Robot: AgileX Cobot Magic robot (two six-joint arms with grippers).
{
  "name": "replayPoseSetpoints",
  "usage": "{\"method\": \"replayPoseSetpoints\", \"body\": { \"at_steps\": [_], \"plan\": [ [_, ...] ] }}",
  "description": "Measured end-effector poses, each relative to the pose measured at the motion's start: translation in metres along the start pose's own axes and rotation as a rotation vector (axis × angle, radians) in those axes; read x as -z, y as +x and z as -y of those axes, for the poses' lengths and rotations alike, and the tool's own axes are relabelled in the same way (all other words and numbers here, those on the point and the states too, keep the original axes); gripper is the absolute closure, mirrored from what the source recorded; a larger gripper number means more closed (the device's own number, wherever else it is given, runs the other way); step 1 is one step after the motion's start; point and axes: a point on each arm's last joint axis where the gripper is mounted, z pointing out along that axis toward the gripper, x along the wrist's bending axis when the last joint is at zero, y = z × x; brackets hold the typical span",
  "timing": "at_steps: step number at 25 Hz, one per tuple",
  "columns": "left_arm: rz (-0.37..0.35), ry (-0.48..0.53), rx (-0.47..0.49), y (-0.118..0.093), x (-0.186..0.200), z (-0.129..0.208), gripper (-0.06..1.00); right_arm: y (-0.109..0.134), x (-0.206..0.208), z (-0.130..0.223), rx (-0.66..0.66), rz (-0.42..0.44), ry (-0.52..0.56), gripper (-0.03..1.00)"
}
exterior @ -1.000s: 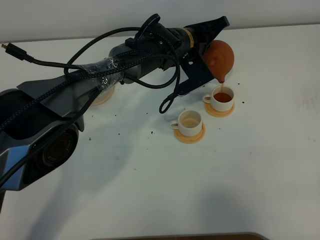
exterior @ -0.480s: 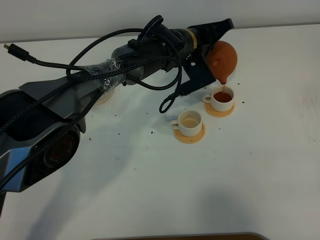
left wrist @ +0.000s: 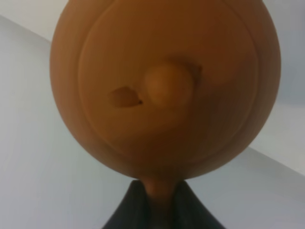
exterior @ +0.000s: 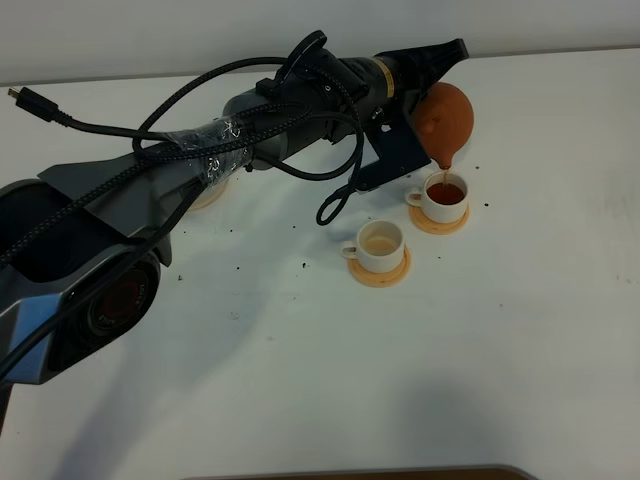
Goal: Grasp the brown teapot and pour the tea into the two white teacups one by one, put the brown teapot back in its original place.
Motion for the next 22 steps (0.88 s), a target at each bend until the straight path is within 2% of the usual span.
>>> {"method": "replayPoseSetpoints", "body": {
  "at_steps": [15,22],
  "plan": [
    [0.000,-0.001,0.003,0.0000,0.0000,-0.0001,0.80,0.0000,0.0000,0.0000,0.000,0.000,0.000,0.73],
    [0.009,-0.035,0.086,-0.0004,0.0001,-0.0037,0.80,0.0000,0.0000,0.0000,0.000,0.000,0.000,0.73]
  ]
}}
